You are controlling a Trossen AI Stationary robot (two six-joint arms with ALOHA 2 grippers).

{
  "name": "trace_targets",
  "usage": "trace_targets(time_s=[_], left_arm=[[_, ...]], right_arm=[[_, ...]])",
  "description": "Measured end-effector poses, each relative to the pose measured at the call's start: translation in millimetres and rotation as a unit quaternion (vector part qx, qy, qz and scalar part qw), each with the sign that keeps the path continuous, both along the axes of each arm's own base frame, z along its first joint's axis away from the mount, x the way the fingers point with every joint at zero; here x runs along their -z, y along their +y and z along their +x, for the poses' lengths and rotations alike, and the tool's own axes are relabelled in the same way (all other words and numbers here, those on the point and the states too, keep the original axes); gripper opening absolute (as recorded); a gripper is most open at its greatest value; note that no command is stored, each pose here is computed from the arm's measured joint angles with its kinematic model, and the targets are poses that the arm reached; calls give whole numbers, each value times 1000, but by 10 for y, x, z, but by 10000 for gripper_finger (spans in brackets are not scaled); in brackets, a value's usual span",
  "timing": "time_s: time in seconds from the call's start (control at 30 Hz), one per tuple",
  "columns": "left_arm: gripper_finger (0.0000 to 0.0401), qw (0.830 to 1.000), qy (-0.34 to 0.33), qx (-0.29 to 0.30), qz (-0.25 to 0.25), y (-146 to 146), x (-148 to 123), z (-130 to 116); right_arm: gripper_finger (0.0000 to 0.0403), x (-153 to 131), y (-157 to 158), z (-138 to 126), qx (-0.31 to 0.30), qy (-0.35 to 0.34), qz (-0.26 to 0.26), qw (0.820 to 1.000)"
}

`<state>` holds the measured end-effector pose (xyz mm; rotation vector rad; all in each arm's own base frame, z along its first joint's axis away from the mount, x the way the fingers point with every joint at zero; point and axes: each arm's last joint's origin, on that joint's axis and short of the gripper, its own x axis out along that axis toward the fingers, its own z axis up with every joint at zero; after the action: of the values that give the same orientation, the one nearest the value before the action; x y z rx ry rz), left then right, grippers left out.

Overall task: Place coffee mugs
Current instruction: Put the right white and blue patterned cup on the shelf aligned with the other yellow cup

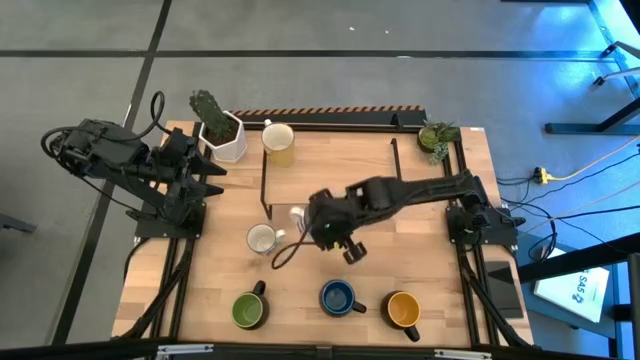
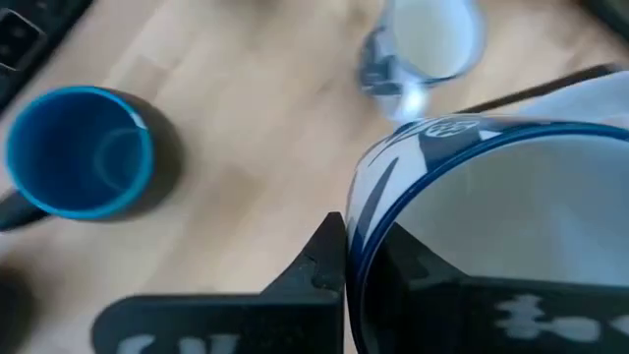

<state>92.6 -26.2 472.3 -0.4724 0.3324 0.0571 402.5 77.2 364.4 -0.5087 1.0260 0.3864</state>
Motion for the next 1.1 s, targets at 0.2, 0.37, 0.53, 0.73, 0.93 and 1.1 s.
trace_targets(time_s=[0.2,0.37,0.53,0.73,0.93,1.1], left_arm=[[263,1000,0,0,0,1,0,-1],[263,1000,0,-1,0,1,-1,-1],[263,1000,0,-1,0,1,0,-1],[263,1000,-1,-6,2,4,-1,0],[263,1000,-2,-13,4,9,-2,-1],[263,1000,-2,-13,4,9,-2,-1]], right_arm=[[4,-121,-465,107,14,-36,-30,999],[4,-134,-797,181,41,-62,-40,996],[4,-109,-904,135,40,-36,-35,998],[4,-20,-841,111,16,7,-22,1000],[4,104,-855,161,20,35,-29,999],[5,132,-857,176,21,39,-31,999]])
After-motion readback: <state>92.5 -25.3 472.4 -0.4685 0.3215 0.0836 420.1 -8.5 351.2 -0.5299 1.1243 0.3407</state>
